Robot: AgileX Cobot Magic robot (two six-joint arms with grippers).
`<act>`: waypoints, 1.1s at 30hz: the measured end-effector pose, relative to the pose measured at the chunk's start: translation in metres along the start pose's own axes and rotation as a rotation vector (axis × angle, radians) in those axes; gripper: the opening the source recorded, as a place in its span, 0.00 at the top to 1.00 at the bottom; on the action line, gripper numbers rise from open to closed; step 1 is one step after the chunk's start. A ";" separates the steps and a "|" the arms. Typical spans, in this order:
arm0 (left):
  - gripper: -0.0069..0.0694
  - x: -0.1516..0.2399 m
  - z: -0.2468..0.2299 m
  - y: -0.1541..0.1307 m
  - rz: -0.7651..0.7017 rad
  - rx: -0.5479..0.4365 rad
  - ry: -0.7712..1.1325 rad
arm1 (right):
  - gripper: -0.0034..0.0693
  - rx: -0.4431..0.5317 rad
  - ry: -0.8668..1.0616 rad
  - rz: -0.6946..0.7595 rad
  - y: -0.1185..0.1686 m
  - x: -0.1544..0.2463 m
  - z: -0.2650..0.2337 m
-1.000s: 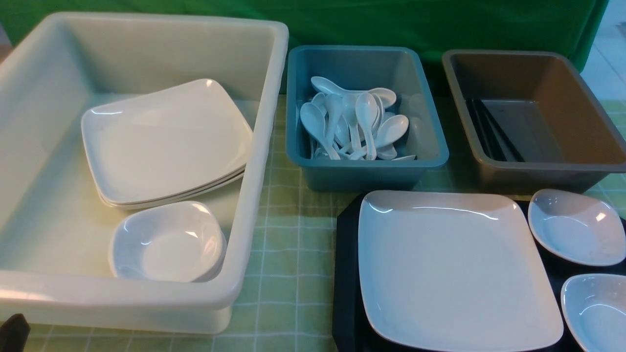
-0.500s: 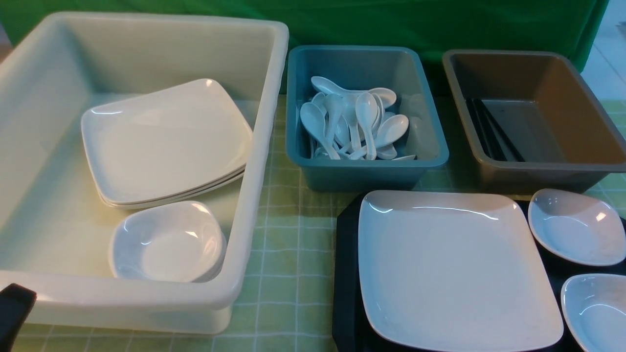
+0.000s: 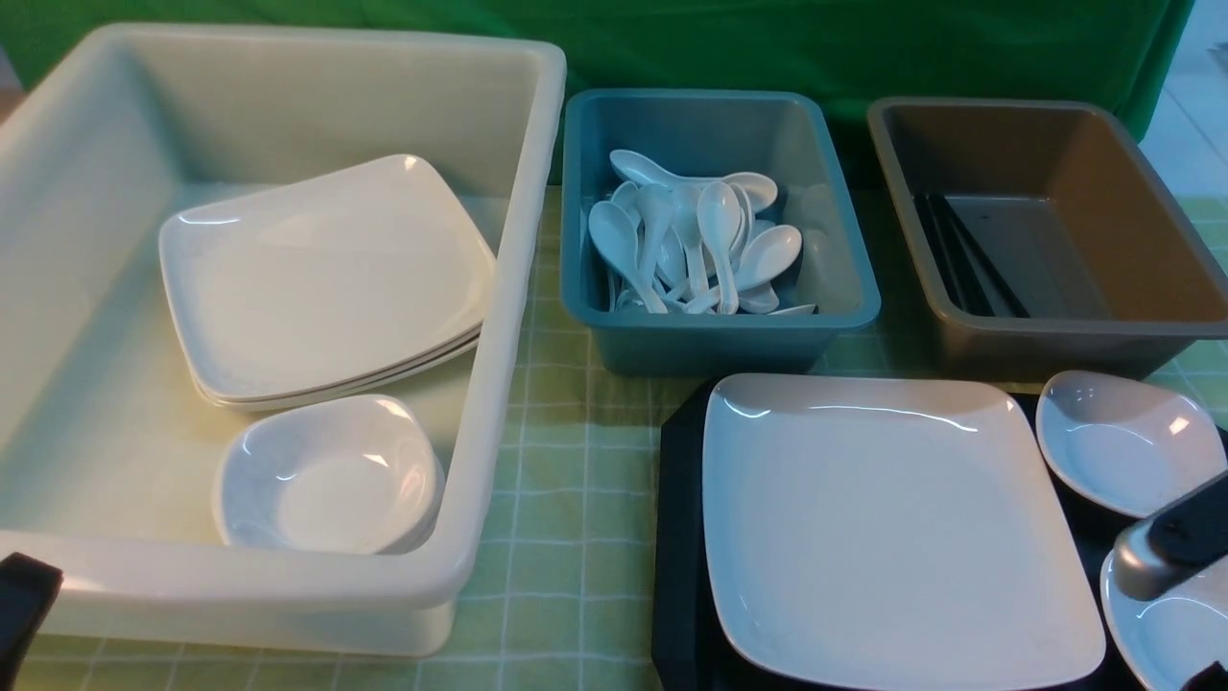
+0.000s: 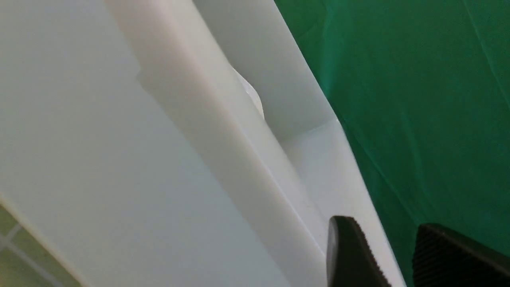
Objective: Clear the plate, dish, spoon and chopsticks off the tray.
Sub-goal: Use the right arm to grab a small plate from the dinner plate
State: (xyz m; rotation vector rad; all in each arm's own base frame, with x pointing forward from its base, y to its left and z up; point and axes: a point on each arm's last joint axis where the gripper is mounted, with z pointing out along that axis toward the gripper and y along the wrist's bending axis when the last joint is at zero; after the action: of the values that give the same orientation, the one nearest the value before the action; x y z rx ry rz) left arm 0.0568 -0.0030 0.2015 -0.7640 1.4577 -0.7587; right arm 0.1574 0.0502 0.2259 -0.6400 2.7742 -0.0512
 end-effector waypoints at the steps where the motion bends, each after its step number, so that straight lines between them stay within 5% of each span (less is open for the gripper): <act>1: 0.62 0.000 0.000 0.000 0.005 -0.001 0.000 | 0.49 0.001 0.001 -0.003 0.000 -0.001 0.001; 8: 0.62 -0.001 0.000 0.002 0.153 -0.018 -0.006 | 0.49 0.053 0.155 -0.080 -0.005 -0.014 0.046; 18: 0.62 -0.001 0.000 0.002 0.180 -0.022 -0.007 | 0.53 0.086 0.204 -0.157 -0.008 -0.023 0.078; 24: 0.62 -0.001 0.000 0.002 0.187 -0.023 -0.007 | 0.76 0.119 0.235 -0.189 -0.012 -0.025 0.076; 28: 0.62 -0.001 0.000 0.002 0.187 -0.023 -0.007 | 0.77 0.133 0.265 -0.154 -0.014 -0.029 0.070; 33: 0.62 -0.001 0.000 0.002 0.187 -0.023 -0.007 | 0.89 0.160 0.317 -0.087 -0.019 -0.029 0.032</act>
State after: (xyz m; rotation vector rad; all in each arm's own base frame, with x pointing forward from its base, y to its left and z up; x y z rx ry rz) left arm 0.0568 -0.0012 0.2003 -0.6363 1.5101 -0.5967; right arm 0.1994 0.0468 0.2047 -0.7679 2.9981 -0.4243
